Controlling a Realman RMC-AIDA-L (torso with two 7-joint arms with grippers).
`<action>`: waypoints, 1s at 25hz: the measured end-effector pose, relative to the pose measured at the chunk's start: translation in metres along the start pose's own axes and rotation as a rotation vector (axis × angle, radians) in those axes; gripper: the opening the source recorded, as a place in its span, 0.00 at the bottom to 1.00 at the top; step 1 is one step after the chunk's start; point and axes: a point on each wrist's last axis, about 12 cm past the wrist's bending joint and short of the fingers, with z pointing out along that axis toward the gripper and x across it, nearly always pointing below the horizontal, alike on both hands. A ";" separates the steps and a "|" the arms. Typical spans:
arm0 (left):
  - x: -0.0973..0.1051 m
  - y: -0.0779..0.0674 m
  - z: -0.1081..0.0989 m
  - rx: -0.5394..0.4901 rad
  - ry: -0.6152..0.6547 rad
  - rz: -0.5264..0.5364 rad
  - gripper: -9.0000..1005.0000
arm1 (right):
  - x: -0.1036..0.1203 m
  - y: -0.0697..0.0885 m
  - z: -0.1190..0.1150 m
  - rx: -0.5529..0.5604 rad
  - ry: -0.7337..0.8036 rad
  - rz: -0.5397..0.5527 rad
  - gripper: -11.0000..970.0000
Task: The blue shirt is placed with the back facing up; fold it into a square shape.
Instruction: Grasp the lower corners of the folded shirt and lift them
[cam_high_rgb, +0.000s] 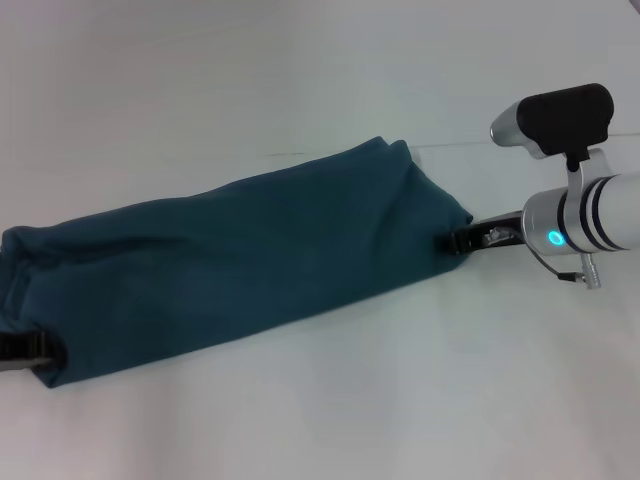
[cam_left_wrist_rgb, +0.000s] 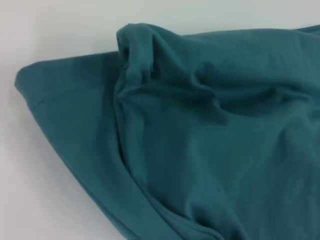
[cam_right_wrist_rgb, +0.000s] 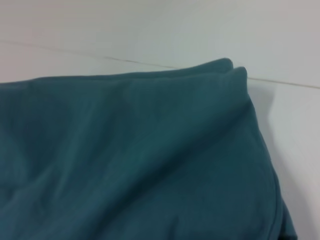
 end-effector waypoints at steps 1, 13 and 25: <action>0.000 0.001 0.000 -0.001 0.000 -0.001 0.05 | -0.001 0.000 -0.001 -0.005 0.000 -0.004 0.41; 0.005 0.010 -0.013 0.030 0.063 -0.001 0.05 | -0.003 -0.005 -0.032 -0.098 0.066 -0.054 0.08; 0.023 0.008 -0.030 0.152 0.242 0.047 0.05 | 0.016 -0.012 -0.076 -0.182 0.317 -0.116 0.04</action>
